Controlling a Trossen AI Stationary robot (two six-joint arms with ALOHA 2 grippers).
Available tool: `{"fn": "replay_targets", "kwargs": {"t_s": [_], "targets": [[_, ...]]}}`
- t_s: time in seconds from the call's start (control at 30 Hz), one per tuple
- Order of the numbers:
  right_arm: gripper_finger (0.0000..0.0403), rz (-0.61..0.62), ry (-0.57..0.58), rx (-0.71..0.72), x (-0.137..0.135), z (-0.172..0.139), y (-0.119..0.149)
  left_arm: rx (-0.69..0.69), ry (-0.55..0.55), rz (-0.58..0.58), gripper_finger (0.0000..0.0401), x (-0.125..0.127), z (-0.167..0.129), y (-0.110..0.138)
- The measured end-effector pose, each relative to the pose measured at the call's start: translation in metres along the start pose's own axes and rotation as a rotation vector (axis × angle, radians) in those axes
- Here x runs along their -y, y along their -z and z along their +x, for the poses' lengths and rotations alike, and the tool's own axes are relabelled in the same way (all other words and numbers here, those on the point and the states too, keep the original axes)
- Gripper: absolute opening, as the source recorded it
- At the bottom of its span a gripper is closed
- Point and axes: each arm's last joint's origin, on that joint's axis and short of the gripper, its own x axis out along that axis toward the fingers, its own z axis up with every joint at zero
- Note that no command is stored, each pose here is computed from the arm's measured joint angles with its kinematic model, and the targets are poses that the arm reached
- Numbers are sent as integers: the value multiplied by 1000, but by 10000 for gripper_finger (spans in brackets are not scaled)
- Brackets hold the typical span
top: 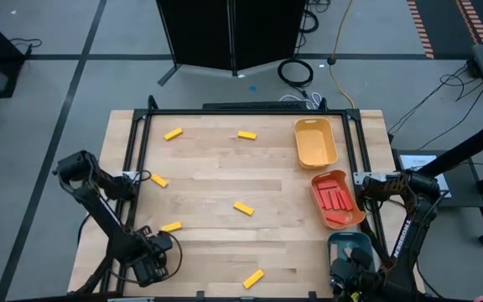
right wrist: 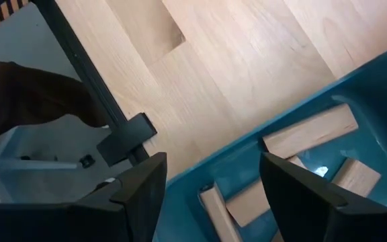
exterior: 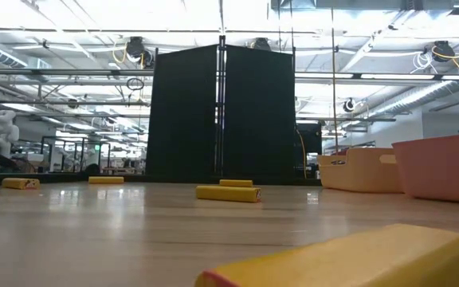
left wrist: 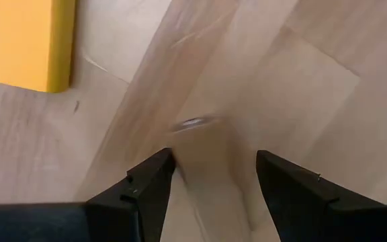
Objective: Sort blocks
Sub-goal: Put the brown block into the blue bin
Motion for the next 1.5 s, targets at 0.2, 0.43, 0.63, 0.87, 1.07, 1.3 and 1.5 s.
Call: {"fn": "replay_targets", "kwargs": {"t_s": [0.2,0.43,0.63,0.87,1.07,1.3,1.5], "targets": [[231,5,-9,-4,-1,0,0,-1,-22,38,200,0,5,0],[231,42,-49,31,-4,0,0,21,-33,111,98,-1,5,-1],[231,-138,-244,434,-28,4,-4,307,22,225,74,7,4,-10],[231,-329,-196,956,-64,8,-34,821,208,422,90,43,-20,-49],[231,-424,-130,1009,-87,26,-76,1151,362,613,95,65,-55,-94],[231,-432,-143,944,-92,51,-117,1433,554,656,98,65,-89,-128],[231,-382,-69,1037,-93,50,-134,1483,702,677,98,64,-96,-138]]}}
